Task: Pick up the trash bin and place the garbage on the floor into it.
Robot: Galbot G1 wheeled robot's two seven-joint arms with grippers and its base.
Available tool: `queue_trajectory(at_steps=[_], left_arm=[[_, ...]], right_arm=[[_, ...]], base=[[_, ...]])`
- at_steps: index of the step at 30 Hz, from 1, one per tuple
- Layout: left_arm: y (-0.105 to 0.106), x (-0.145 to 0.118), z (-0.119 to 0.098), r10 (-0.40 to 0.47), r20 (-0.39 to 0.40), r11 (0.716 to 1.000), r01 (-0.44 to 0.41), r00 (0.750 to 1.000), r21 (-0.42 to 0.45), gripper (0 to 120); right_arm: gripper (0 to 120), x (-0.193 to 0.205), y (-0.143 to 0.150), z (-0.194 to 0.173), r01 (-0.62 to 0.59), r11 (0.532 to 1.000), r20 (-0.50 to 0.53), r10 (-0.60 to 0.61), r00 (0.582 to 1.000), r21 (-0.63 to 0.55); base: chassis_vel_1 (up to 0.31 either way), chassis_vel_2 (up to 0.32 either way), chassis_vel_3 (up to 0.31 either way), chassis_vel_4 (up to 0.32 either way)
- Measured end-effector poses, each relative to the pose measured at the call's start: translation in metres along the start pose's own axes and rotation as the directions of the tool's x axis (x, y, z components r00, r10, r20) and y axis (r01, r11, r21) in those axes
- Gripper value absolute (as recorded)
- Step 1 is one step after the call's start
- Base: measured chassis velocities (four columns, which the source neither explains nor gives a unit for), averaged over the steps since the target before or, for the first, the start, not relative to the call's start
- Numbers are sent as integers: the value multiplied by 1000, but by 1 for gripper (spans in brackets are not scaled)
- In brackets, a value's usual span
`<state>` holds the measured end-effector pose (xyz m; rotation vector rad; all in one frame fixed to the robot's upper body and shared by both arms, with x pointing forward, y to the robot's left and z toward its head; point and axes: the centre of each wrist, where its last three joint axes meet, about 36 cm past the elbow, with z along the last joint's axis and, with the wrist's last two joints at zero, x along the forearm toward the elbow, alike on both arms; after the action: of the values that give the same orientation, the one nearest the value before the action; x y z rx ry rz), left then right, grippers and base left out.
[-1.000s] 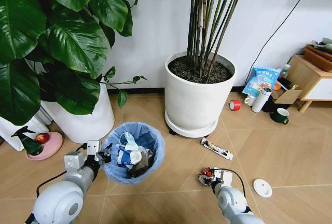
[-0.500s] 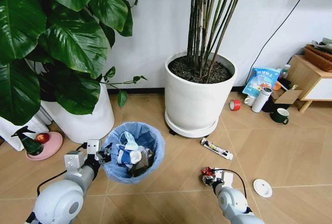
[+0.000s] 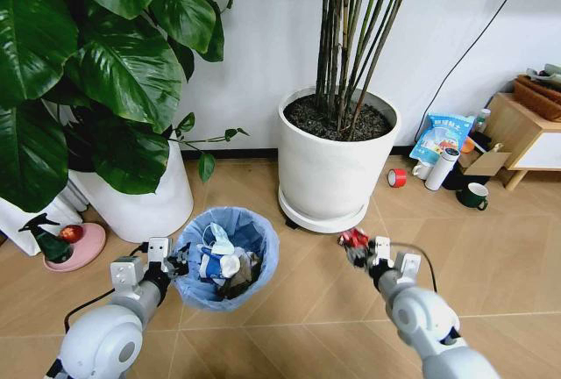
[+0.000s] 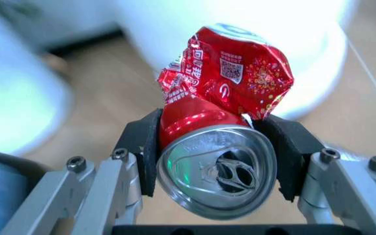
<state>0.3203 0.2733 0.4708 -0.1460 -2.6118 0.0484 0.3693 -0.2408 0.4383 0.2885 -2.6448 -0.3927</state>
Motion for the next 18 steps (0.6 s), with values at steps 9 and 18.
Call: queue_trajectory(at_steps=[9, 18], left_arm=[[2, -16, -3, 31, -28, 1000, -31, 999, -7, 0], [-6, -40, -19, 77, -23, 997, -77, 997, 3, 0]], right_arm=[[48, 21, 68, -74, 361, 926, 105, -372, 922, 107], [48, 10, 99, -73, 508, 850, 44, -518, 854, 138]], base=[[0, 0, 0, 0], [0, 0, 0, 0]])
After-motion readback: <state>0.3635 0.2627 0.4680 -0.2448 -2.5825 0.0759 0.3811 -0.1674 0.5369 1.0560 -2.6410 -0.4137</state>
